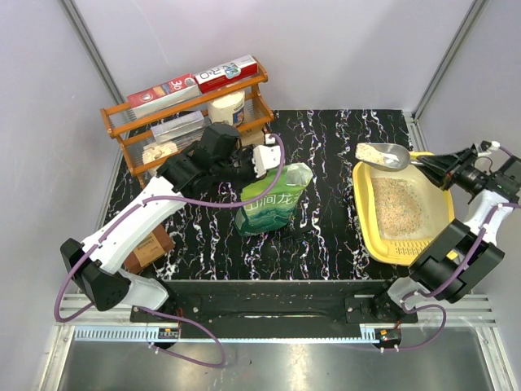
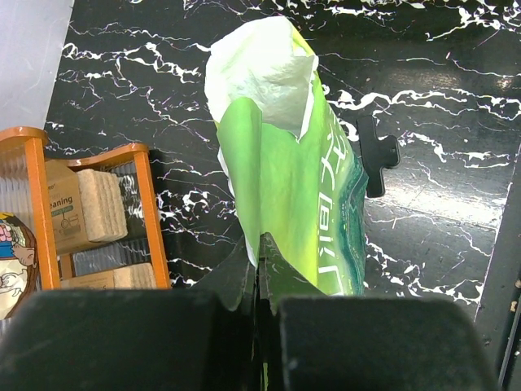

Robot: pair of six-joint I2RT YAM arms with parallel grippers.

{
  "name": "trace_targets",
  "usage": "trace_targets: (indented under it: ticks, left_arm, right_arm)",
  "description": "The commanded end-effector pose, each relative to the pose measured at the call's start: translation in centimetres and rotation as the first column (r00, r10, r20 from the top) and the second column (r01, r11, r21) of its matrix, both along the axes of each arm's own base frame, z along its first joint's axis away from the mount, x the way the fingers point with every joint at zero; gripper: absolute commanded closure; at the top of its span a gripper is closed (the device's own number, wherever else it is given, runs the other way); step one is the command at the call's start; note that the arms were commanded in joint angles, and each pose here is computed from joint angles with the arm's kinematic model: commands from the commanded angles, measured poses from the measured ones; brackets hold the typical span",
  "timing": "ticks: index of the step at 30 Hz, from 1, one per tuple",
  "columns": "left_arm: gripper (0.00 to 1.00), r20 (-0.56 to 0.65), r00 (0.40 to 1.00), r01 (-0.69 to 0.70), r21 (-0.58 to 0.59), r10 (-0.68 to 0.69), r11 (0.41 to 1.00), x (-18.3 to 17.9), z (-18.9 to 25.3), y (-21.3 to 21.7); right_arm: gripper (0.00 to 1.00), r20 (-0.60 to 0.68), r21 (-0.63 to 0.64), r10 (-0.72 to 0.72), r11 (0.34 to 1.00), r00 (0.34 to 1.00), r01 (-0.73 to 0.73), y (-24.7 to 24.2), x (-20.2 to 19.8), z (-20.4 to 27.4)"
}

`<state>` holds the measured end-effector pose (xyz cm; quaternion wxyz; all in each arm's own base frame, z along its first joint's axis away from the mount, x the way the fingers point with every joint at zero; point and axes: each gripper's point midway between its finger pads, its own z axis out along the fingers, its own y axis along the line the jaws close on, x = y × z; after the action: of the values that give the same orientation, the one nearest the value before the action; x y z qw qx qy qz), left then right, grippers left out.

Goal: Fill the litter box with clean litter

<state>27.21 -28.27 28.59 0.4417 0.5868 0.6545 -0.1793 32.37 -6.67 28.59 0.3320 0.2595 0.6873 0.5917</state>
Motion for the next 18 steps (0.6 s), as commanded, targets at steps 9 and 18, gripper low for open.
trace_targets:
  ticks: [9, 18]
  left_arm:
    - [1.0, 0.12, 0.991, 0.075, -0.126, -0.06, 0.989, -0.3, 5.1, -2.0]
    - [1.0, 0.123, 0.99, 0.079, -0.13, -0.063, 0.988, -1.0, 4.7, -1.7]
  right_arm:
    - [1.0, 0.012, 0.011, -0.191, 0.982, 0.981, 0.191, -5.7, -3.4, -3.2]
    - [1.0, -0.008, -0.183, -0.411, 0.897, 0.912, 0.403, -7.7, -5.1, -5.6]
